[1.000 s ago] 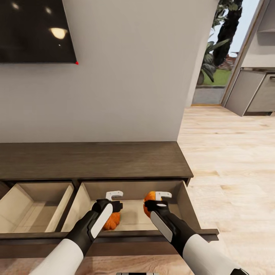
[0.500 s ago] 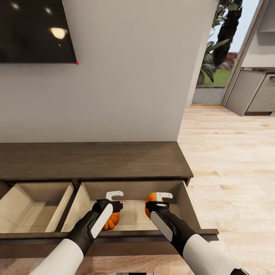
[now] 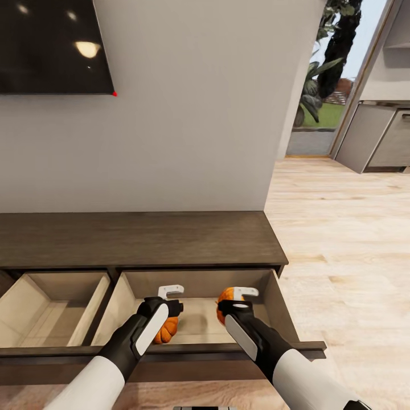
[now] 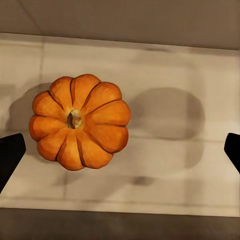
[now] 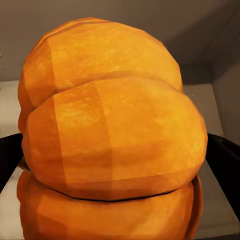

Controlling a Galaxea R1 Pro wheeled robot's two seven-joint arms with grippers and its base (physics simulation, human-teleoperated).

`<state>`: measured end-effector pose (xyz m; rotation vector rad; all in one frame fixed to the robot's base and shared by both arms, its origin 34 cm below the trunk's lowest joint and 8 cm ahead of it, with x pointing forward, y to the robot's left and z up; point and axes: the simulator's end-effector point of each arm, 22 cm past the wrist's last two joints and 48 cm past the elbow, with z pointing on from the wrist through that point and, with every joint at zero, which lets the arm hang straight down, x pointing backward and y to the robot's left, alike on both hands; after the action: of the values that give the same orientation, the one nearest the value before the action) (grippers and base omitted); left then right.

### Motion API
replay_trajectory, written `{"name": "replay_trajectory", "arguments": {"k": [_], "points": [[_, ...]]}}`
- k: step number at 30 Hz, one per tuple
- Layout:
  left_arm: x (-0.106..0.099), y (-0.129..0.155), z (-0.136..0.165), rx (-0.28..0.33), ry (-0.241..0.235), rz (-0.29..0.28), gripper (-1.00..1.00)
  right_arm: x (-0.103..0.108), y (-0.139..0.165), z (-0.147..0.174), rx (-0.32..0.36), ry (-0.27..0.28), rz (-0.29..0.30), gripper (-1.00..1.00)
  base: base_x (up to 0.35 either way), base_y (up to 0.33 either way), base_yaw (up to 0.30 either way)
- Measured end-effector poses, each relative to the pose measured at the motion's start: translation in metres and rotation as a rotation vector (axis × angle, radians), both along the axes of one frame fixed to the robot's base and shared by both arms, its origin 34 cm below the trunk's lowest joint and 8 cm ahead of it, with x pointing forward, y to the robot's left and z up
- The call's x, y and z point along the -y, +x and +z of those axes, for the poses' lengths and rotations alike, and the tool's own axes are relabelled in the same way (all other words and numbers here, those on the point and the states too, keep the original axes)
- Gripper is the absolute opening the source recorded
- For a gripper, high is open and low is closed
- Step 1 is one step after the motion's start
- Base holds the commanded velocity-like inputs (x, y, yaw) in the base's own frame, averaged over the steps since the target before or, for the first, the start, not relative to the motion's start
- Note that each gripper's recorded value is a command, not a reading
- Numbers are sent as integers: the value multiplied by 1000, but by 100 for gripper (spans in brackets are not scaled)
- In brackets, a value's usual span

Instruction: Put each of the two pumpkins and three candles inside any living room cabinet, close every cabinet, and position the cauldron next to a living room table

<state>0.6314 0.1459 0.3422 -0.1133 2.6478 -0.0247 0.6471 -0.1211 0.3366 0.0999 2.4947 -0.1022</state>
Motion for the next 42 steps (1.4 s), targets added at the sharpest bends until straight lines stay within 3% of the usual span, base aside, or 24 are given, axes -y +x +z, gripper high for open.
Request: {"name": "replay_trajectory", "arguments": {"k": [5,11,38,42], "points": [[0,0,0,0,0,-1,100,-8,0,-2,-5,43,27,-100,0,0,0],[-1,-2,-3,-8,1,1,100,-10,0,-2,-11,49,33,-100,0,0,0],[-2,0,2,-3,-13,15,100,-10,-4,-2,-31,46,41,-100,0,0,0],[-1,-1,2,-5,-12,14,100,-3,-5,-3,-39,20,27,-100,0,0,0]]}}
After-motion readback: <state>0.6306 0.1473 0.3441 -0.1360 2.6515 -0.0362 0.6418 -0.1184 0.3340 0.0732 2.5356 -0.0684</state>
